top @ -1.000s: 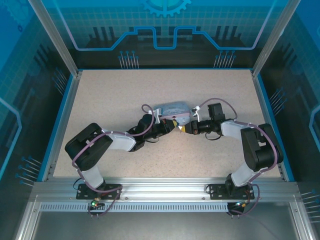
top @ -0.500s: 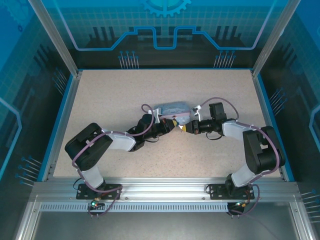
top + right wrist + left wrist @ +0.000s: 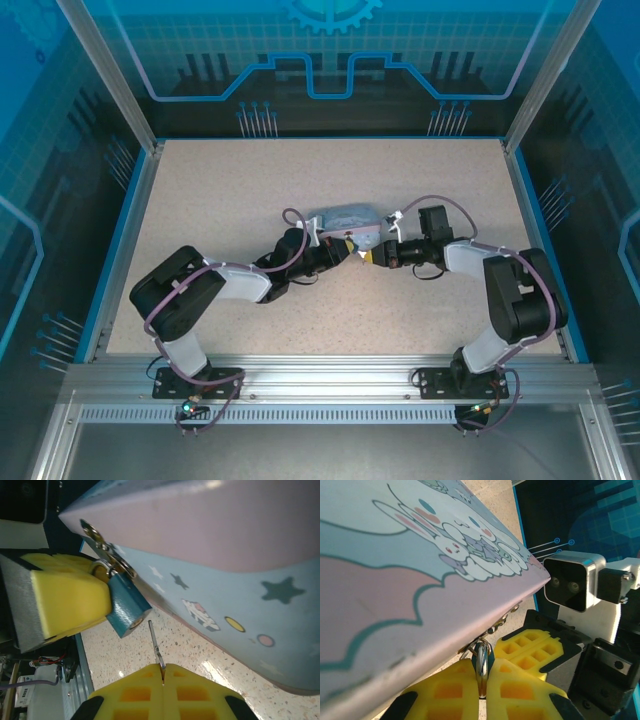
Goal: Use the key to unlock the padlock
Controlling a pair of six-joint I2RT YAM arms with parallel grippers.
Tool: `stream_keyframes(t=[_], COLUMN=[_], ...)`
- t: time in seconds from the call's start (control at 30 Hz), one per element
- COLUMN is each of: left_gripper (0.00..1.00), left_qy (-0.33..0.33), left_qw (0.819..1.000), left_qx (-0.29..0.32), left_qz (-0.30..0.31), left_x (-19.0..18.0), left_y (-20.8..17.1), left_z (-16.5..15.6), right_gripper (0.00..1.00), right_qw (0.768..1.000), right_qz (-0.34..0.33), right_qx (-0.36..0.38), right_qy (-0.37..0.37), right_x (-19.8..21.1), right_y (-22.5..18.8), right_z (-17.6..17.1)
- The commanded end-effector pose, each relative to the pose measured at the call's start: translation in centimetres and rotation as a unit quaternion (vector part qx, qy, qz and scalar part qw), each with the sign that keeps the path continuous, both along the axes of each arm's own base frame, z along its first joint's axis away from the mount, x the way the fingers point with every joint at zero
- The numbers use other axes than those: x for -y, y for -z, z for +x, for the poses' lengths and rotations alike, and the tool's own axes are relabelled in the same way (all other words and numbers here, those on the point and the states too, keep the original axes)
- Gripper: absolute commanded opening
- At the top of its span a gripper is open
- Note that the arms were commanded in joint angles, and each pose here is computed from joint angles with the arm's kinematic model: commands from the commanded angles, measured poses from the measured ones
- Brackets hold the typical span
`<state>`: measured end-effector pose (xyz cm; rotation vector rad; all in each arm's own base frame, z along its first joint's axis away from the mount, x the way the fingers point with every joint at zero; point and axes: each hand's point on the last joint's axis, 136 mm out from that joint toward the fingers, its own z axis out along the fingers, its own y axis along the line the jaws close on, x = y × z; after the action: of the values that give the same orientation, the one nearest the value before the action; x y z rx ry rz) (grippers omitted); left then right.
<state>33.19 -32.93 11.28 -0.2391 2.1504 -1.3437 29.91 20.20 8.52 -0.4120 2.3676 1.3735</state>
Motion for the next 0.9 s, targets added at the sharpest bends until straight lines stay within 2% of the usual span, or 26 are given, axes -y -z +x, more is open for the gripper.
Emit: stream_keyframes(t=[0.0, 0.87], left_gripper=[0.0, 0.0], left_qy=[0.009, 0.01], left_qw=[0.999, 1.0], left_qx=[0.021, 0.013], left_qz=[-0.025, -0.019], left_x=[0.3, -0.2], left_y=[-1.7, -1.3], left_z=[0.1, 0.1], right_gripper=[0.0, 0.0], right_qw=[1.0, 0.999], right_qz=[0.005, 0.032], right_qx=[-0.004, 0.021], right_qy=[-0.005, -0.018], right_x=[0.0, -0.6], right_y=[0.4, -1.6], right_z=[0.0, -0.1])
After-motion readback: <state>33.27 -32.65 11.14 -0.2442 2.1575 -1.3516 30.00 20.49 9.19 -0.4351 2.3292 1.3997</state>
